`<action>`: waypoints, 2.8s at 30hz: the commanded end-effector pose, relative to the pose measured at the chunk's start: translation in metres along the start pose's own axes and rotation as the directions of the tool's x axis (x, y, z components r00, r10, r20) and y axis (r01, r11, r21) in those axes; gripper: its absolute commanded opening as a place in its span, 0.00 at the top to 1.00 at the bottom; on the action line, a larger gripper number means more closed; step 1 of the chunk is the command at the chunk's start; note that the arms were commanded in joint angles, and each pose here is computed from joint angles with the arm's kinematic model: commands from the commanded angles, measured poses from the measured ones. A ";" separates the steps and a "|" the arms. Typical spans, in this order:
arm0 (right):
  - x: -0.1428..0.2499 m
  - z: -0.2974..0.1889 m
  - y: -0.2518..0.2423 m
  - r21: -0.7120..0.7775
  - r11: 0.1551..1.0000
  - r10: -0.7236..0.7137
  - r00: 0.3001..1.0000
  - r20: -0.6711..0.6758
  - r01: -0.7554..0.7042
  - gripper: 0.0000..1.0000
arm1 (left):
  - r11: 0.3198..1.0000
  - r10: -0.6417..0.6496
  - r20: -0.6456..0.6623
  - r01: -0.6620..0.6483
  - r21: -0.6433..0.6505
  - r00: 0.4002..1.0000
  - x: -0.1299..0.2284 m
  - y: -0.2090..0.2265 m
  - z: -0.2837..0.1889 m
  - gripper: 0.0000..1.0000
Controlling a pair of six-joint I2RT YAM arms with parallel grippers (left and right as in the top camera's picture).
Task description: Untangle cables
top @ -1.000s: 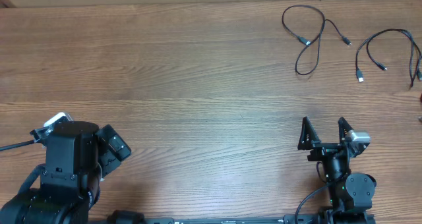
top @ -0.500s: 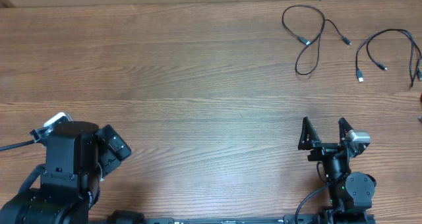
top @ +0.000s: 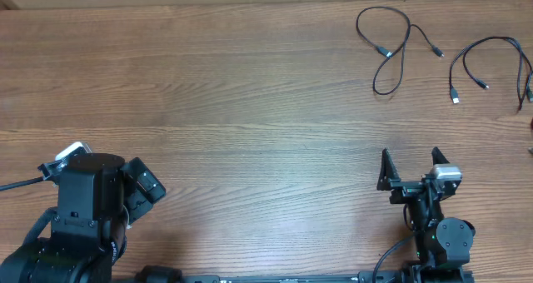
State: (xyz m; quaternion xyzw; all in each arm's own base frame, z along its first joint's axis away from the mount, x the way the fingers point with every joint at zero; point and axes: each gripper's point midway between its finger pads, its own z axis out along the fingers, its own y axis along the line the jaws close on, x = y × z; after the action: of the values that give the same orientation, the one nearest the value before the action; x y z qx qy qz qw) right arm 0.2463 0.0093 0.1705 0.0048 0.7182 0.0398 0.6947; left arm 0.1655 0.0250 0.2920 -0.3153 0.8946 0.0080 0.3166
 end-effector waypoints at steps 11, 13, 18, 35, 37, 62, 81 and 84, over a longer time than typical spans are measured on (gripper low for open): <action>0.001 0.000 -0.001 0.004 0.999 -0.046 0.999 0.008 0.046 0.00 | 1.000 -0.020 0.009 0.020 0.006 1.000 -0.003 0.000 -0.003 0.00; 0.001 0.000 -0.001 0.004 0.999 -0.046 0.999 0.008 0.046 0.00 | 1.000 -0.020 0.009 0.020 0.006 1.000 -0.003 0.000 -0.003 0.01; 0.001 0.000 -0.001 0.005 0.999 -0.046 0.999 0.008 0.046 0.00 | 1.000 -0.020 0.009 0.020 0.006 1.000 -0.003 0.000 -0.003 0.00; 0.001 0.000 -0.001 0.005 0.999 -0.047 0.999 0.008 0.046 0.00 | 1.000 -0.020 0.009 0.020 0.006 1.000 -0.003 0.000 -0.003 0.00; 0.001 0.000 -0.001 0.005 0.999 -0.047 0.999 0.008 0.046 0.00 | 1.000 -0.020 0.009 0.020 0.006 1.000 -0.003 0.000 -0.003 0.00; 0.001 0.000 -0.001 0.005 0.999 -0.047 0.999 0.008 0.046 0.00 | 0.983 -0.042 -0.022 0.045 0.179 0.999 -0.004 -0.035 -0.006 0.00; 0.001 0.000 -0.001 0.004 0.999 -0.047 0.999 0.008 0.046 0.00 | 0.983 -0.039 -0.029 0.044 0.178 0.999 -0.002 -0.033 -0.007 0.00; 0.001 0.000 -0.001 0.005 0.999 -0.047 0.999 0.008 0.046 0.00 | 0.979 -0.047 -0.010 0.048 0.196 0.999 -0.001 -0.030 -0.013 0.01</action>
State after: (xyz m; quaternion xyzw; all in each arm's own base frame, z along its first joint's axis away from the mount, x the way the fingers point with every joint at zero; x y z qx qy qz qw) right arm 0.2464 0.0092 0.1708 -0.0103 0.7178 0.0247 0.6958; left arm 0.1817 -0.0019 0.3006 -0.2994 0.8928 -0.0757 0.3280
